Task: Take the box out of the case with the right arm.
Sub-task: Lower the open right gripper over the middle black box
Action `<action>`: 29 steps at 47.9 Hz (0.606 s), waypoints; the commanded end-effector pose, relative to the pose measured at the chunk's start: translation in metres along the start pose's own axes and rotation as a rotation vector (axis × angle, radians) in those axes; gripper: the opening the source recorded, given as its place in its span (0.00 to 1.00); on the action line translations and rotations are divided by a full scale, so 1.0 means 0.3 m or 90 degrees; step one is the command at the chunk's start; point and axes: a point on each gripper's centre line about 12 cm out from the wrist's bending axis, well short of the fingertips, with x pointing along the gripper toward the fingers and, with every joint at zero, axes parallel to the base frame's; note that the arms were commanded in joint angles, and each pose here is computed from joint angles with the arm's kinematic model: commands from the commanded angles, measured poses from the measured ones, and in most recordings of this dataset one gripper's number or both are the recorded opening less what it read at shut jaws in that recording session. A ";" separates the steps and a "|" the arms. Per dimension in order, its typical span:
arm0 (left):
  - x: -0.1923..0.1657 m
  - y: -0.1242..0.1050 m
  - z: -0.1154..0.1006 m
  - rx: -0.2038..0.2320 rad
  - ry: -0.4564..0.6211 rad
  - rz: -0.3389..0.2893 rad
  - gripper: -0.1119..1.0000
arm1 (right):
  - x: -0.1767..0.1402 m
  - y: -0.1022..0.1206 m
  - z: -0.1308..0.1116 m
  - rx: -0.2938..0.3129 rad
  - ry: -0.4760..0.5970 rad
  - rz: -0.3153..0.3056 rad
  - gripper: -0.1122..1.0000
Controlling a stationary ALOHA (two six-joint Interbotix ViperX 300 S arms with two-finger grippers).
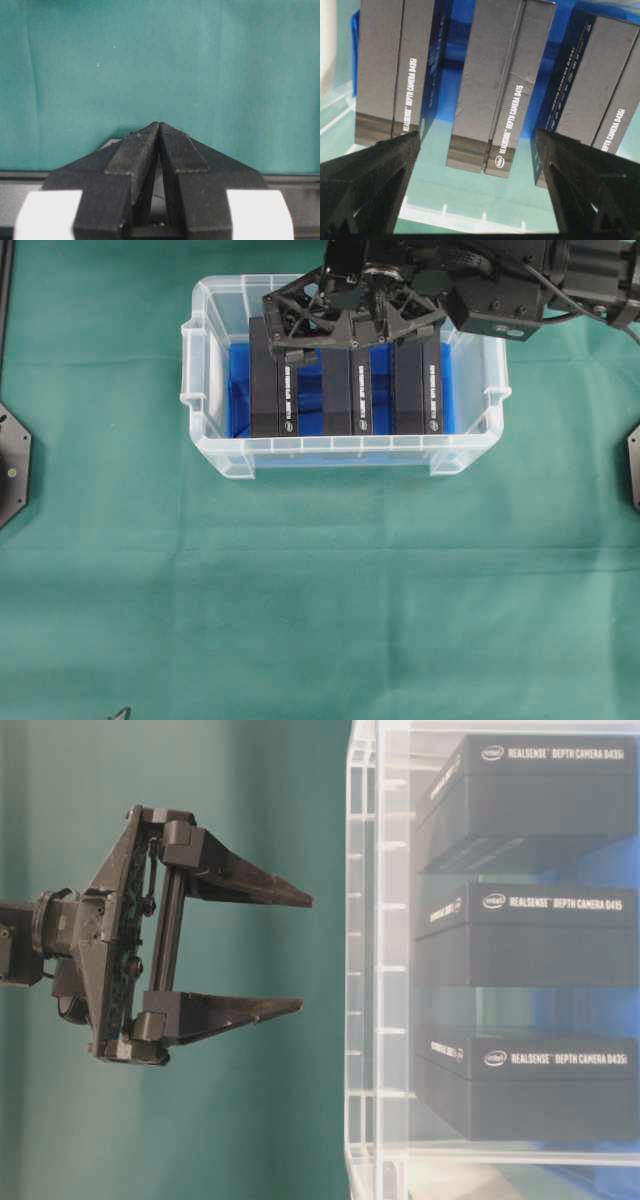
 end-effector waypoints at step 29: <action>-0.022 -0.002 0.014 0.003 -0.016 -0.001 0.12 | -0.046 -0.001 0.004 -0.001 -0.012 0.020 0.93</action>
